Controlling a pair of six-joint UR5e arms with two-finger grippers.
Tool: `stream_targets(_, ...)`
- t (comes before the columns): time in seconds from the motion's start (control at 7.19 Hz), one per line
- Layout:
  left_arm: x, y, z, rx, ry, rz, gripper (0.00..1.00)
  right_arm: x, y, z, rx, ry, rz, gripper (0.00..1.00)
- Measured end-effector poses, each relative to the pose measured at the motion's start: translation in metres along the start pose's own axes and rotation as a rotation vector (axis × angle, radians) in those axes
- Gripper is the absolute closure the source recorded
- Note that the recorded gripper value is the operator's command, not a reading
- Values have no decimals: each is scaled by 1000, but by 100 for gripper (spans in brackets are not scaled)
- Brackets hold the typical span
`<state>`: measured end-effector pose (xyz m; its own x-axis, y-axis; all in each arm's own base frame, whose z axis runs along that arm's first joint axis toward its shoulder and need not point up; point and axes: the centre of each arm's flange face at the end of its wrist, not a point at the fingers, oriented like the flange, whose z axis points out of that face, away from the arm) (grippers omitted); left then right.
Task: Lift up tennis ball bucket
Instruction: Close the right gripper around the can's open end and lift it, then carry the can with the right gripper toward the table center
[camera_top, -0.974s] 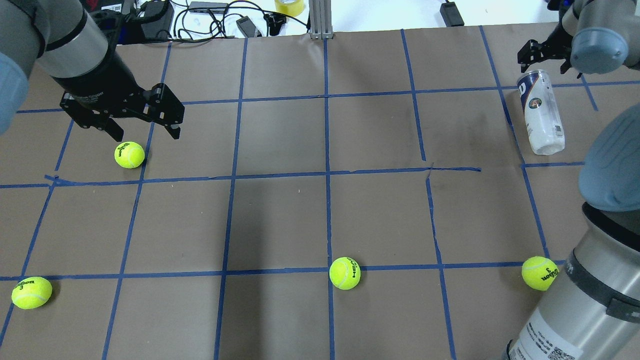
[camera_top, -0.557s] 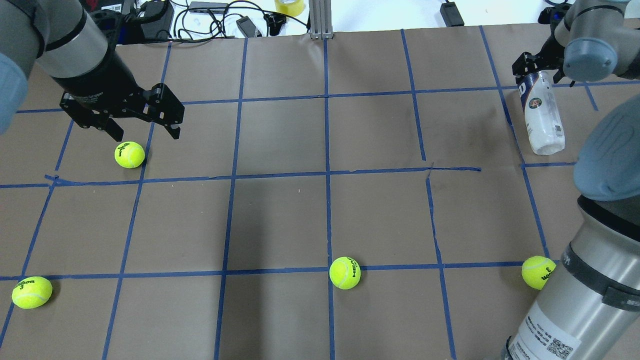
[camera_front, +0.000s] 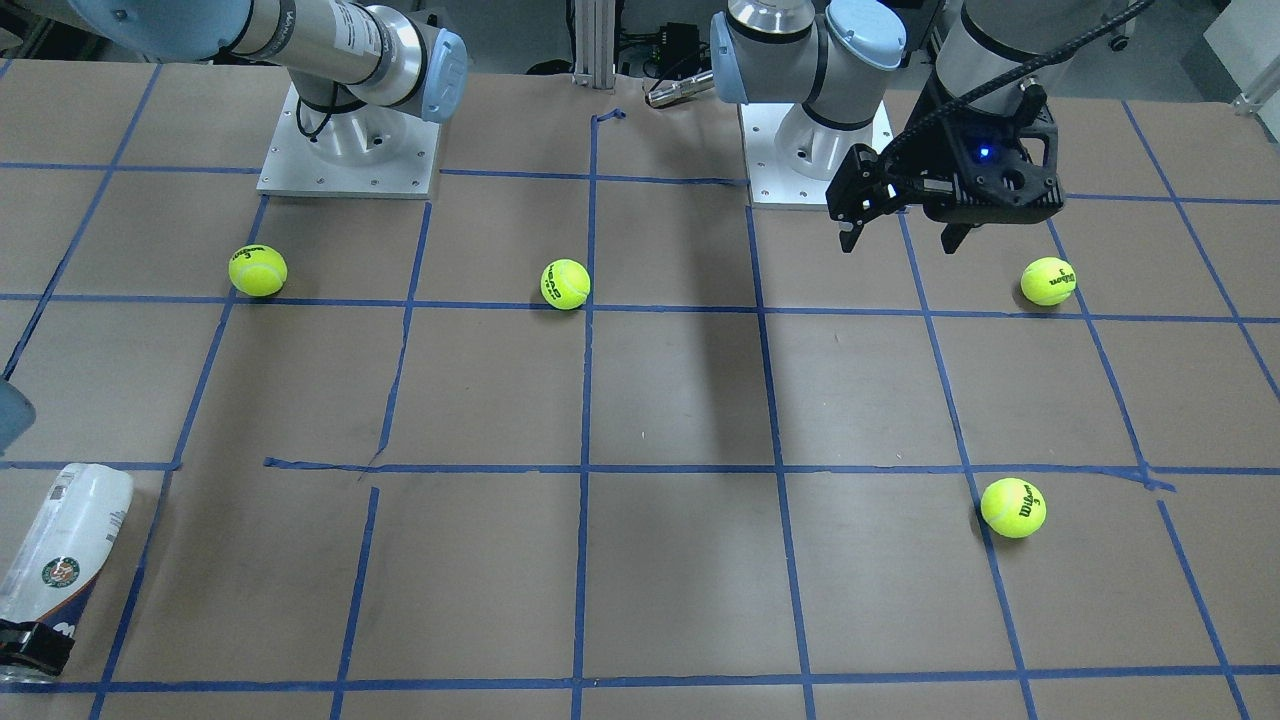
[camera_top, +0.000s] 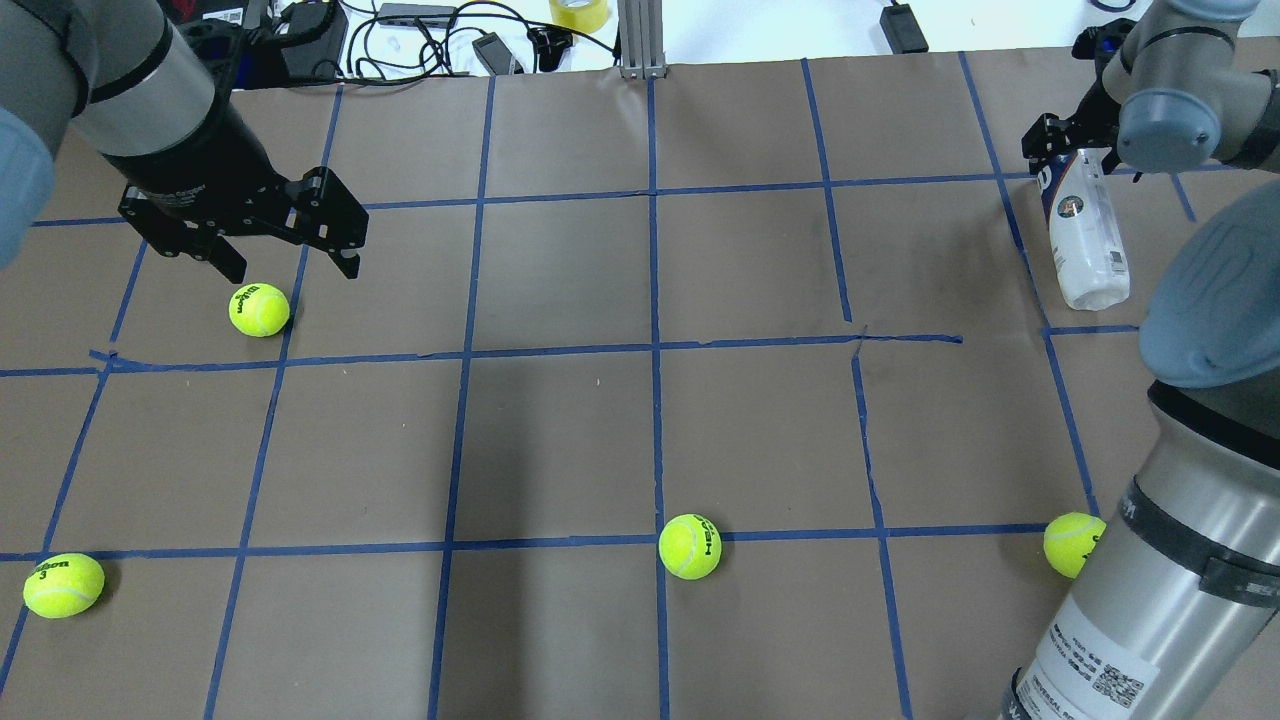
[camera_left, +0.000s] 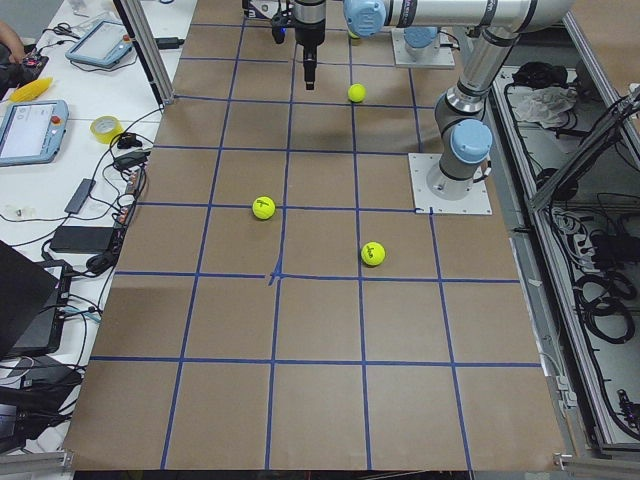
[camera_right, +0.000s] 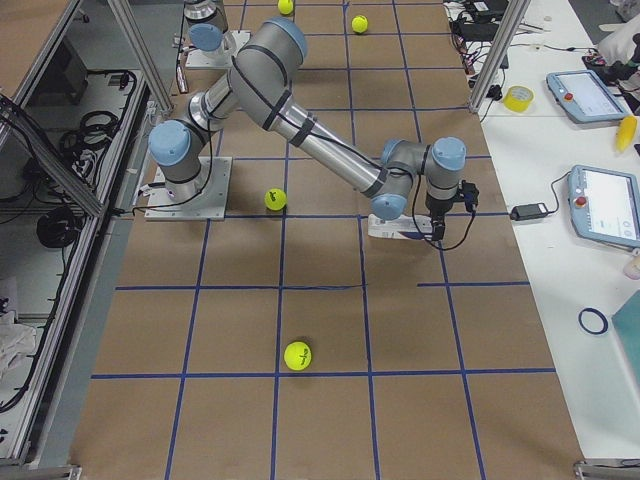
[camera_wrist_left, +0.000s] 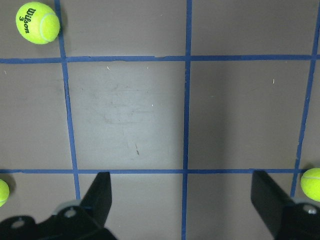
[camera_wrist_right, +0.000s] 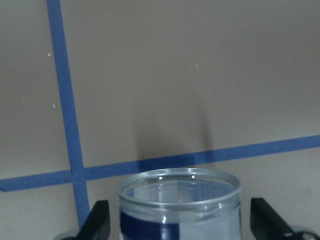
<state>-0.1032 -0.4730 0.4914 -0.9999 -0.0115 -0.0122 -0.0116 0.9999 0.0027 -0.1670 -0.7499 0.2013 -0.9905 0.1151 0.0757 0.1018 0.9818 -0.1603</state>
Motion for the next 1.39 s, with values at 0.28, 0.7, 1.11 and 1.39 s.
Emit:
stream_targets(0.28,0,0,0,1,1,0,0,0,0,1,-1,2,-3,34)
stream_targets(0.7,0,0,0,2,0,-1,0,-29,2,-70,20,-9,-54,42)
stream_targets(1.11,0,0,-1,4,1,0,0,-173,16,-150,92,-90,-355,48)
stream_targets(1.39,-2,-1,-2,7,1,-4,0,-288,46,-174,133,-126,-623,47)
